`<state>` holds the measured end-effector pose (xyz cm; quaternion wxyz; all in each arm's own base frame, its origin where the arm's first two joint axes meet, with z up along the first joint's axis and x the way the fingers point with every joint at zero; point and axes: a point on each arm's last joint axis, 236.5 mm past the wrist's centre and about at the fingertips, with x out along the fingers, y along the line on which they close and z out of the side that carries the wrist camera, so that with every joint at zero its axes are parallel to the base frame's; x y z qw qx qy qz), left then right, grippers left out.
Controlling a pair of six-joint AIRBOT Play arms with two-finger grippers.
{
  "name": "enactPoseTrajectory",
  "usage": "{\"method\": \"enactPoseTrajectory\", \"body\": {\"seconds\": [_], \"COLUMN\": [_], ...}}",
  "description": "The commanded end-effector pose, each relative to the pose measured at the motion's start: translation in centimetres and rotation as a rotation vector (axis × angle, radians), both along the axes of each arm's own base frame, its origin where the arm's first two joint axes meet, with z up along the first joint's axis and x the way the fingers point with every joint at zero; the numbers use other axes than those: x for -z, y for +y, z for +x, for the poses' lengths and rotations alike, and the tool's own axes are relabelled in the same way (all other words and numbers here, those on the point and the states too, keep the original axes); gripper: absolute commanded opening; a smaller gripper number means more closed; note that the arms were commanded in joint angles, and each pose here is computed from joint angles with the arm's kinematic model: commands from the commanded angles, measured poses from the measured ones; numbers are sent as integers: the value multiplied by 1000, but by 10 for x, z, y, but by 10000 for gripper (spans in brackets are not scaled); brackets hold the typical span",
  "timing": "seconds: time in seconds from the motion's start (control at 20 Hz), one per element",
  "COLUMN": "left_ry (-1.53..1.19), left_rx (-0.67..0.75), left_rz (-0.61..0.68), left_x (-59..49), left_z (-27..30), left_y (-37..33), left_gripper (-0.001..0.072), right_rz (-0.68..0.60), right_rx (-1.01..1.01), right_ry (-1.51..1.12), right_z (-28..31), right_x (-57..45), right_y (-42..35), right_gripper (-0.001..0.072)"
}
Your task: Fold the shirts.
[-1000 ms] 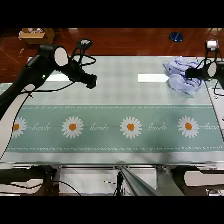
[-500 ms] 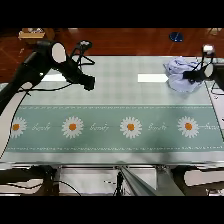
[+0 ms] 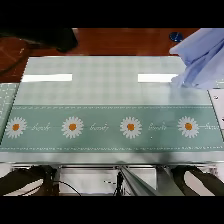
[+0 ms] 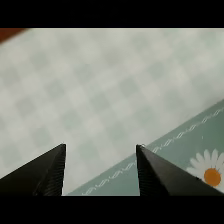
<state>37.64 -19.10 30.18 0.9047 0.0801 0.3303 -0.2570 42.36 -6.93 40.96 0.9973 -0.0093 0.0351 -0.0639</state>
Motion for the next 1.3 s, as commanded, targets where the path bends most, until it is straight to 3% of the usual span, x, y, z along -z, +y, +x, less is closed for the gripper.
{"method": "enactPoseTrajectory", "body": {"seconds": [0.0, 0.3, 0.45, 0.75, 1.0, 1.25], "left_ry": [-225, -397, -337, -222, -221, -221], "left_rx": [0, 0, -13, -34, -34, -34], "left_rz": [-94, -166, -168, -153, -152, -152], "left_x": [-97, -156, -146, -122, -121, -121], "left_z": [-58, -136, -148, -152, -152, -152], "left_y": [25, 57, 62, 64, 64, 64], "left_gripper": [520, 521, 520, 520, 520, 521], "right_rz": [36, 84, 146, 283, 175, 9], "right_rx": [-111, -238, -352, -625, -907, -1145], "right_ry": [-135, -76, -38, 447, 661, 857], "right_z": [-80, -130, -134, -114, -98, -131], "right_x": [-64, -60, -53, 57, 125, 233], "right_y": [43, 84, 111, 169, 291, 454], "right_gripper": [19, 19, 19, 19, 19, 20]}}
